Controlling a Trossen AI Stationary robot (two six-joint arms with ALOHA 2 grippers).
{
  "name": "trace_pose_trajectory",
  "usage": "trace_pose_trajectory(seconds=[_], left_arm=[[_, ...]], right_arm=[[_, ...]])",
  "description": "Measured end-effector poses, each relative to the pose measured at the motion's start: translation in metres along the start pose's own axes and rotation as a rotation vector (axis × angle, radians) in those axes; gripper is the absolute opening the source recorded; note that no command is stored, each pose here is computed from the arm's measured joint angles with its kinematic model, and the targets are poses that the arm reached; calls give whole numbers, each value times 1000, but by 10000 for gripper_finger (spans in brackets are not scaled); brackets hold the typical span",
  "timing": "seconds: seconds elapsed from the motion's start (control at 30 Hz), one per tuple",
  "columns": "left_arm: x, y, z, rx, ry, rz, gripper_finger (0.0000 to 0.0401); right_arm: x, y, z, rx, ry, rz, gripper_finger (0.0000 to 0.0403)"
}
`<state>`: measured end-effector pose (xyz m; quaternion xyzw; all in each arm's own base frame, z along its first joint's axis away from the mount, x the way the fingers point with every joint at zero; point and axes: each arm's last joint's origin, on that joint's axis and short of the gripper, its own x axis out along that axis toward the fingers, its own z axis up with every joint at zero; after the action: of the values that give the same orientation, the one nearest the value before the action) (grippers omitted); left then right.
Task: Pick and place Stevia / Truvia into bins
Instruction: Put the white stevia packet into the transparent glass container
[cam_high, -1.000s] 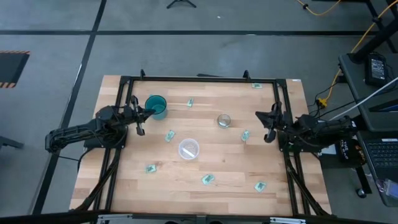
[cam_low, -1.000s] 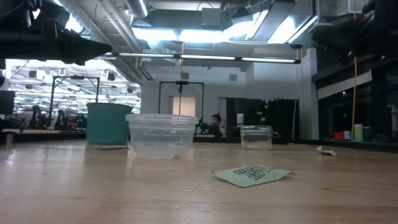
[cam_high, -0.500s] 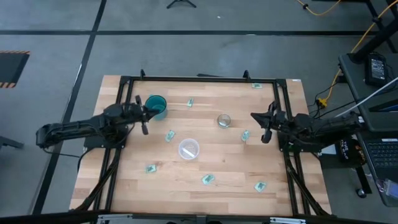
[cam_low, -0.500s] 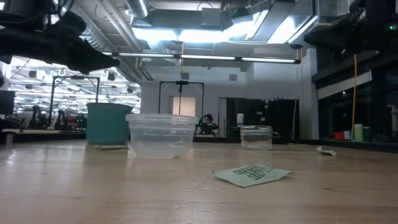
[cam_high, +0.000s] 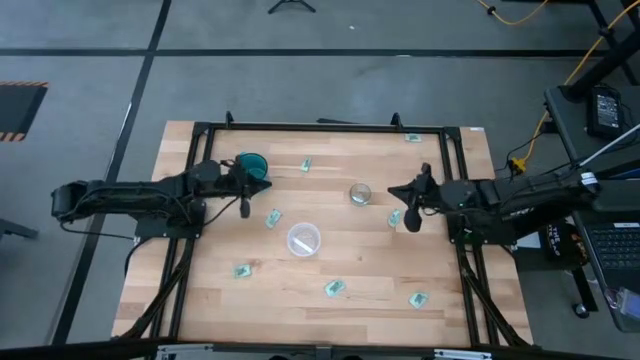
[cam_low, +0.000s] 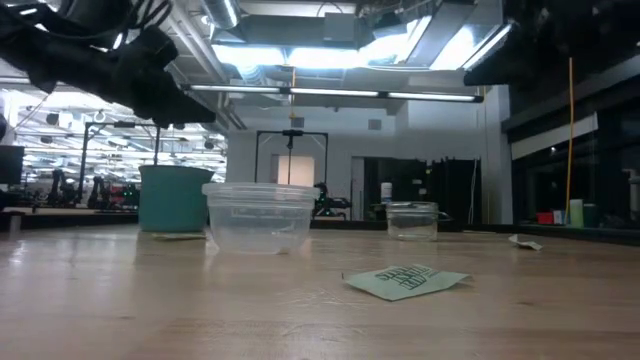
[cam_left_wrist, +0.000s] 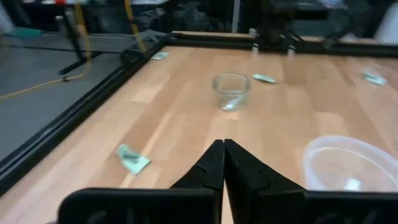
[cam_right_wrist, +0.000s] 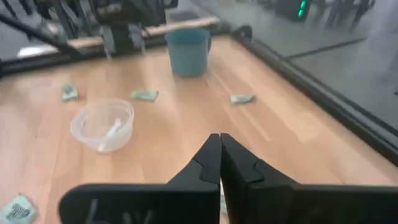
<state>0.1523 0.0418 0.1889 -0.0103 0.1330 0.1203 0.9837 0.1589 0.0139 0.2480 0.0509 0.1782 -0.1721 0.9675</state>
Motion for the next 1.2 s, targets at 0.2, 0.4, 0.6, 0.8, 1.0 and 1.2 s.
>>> trace_pose_trajectory(seconds=[0.2, 0.4, 0.6, 0.8, 1.0, 1.2], left_arm=[[12, -14, 12, 82, 23, -105, 4], [17, -31, 19, 157, 27, -197, 4], [19, -43, 28, 183, -49, -235, 4], [21, -46, 31, 192, -97, -241, 4], [22, -42, 31, 247, -98, -200, 4], [23, -35, 32, 265, -103, -164, 4]], right_arm=[[17, 24, 6, -70, 83, 37, 2], [19, 43, 1, -3, 223, 49, 2], [18, 59, 8, 27, 342, 6, 1], [15, 63, 14, -3, 471, -108, 2], [11, 57, 10, 0, 553, -185, 3], [11, 54, 8, 44, 564, -221, 35]])
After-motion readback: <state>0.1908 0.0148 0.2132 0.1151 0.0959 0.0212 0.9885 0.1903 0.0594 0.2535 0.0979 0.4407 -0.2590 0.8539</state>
